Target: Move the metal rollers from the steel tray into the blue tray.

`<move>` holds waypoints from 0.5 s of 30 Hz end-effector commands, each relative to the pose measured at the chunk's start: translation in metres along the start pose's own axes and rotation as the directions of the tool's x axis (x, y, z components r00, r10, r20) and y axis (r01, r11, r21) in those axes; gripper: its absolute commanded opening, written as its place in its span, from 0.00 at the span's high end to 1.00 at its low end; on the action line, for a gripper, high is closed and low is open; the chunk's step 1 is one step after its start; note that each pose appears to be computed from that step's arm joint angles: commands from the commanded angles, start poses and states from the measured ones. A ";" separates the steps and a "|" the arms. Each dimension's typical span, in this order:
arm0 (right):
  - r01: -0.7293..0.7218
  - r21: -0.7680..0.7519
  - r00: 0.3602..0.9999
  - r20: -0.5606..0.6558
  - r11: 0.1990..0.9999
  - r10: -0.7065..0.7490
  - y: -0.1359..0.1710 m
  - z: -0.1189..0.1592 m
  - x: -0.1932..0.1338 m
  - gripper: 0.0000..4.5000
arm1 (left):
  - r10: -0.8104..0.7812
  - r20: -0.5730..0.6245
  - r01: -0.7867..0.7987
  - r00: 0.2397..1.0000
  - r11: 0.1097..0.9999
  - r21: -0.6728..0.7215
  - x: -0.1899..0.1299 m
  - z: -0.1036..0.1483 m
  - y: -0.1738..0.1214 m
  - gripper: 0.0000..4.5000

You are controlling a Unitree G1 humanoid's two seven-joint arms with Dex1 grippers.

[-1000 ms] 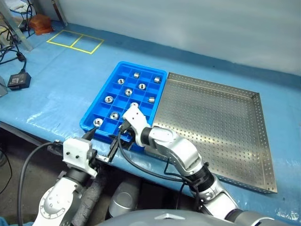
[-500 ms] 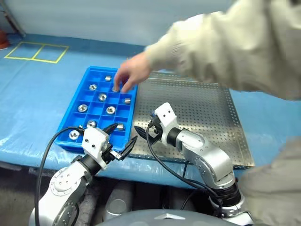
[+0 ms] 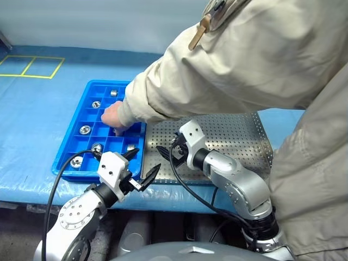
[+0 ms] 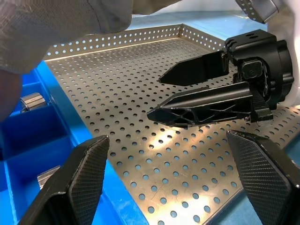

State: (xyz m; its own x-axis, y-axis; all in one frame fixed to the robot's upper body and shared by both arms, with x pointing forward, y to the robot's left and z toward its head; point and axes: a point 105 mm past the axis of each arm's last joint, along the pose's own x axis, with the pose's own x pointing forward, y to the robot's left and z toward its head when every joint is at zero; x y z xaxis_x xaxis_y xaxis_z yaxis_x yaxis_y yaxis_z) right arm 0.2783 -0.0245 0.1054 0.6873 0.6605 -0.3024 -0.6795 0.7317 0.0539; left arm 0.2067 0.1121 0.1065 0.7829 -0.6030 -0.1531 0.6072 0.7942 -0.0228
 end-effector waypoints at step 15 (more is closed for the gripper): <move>-0.017 -0.035 0.999 0.047 0.999 0.019 0.002 0.015 0.002 0.00 | -0.031 0.057 0.030 0.998 1.000 0.008 0.001 0.011 -0.008 0.03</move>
State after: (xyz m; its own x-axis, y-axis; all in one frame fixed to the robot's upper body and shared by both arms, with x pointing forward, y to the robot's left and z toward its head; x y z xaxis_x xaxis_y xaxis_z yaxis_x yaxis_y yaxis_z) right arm 0.2817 -0.0228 0.1064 0.6829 0.6631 -0.3065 -0.6860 0.7263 0.0429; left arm 0.2063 0.1077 0.1074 0.7776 -0.6130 -0.1400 0.6149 0.7879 -0.0340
